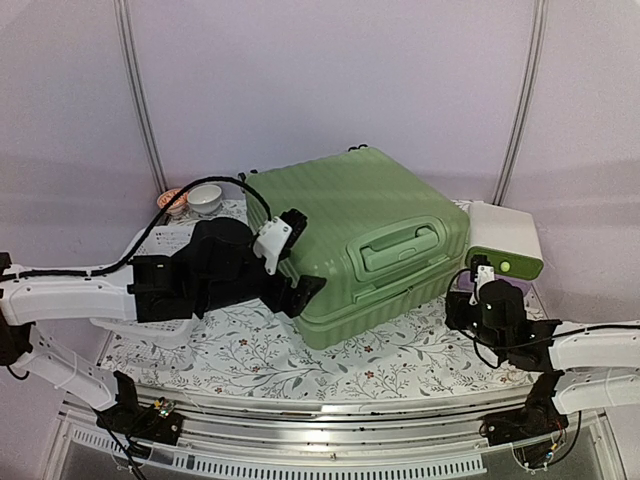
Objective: Open, take out, and arrange the luggage
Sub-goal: Unzip the zipper of the luggage.
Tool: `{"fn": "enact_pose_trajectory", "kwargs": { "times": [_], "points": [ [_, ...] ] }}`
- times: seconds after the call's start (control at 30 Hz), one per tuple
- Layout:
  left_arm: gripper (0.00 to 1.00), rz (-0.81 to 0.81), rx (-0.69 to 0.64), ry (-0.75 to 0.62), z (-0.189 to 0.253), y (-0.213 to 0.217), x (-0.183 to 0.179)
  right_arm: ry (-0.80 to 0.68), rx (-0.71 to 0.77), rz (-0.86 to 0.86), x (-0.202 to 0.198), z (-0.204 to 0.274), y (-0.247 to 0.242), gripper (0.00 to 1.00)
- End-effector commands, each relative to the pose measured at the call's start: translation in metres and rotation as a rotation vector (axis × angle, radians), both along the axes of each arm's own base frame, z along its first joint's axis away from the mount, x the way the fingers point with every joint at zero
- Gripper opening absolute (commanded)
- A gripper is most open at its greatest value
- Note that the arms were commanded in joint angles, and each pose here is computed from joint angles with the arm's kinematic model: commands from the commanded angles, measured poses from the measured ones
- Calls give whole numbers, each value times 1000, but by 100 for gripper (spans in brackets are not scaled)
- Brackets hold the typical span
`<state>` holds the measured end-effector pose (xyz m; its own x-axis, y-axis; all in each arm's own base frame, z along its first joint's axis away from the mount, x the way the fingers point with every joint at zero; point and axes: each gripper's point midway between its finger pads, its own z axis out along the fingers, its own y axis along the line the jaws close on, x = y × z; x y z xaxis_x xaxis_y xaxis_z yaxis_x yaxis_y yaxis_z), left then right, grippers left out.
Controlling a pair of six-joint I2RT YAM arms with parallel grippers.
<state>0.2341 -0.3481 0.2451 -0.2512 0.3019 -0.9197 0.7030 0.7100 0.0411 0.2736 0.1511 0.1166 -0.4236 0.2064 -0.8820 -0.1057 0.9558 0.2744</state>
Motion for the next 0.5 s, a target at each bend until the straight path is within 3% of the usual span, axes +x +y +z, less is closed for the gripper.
{"fn": "enact_pose_trajectory", "kwargs": {
  "times": [0.0,0.1,0.23,0.47],
  "points": [
    [96,32,16,0,-1,0,5,69,10,-88,5,0,-17,2],
    [96,30,8,7,0,0,4,63,19,-10,6,10,-3,4],
    [96,-2,-6,19,1,-4,-1,25,3,96,3,26,11,13],
    [96,15,-53,70,-2,1,-4,21,-10,72,4,54,1,18]
  ]
}}
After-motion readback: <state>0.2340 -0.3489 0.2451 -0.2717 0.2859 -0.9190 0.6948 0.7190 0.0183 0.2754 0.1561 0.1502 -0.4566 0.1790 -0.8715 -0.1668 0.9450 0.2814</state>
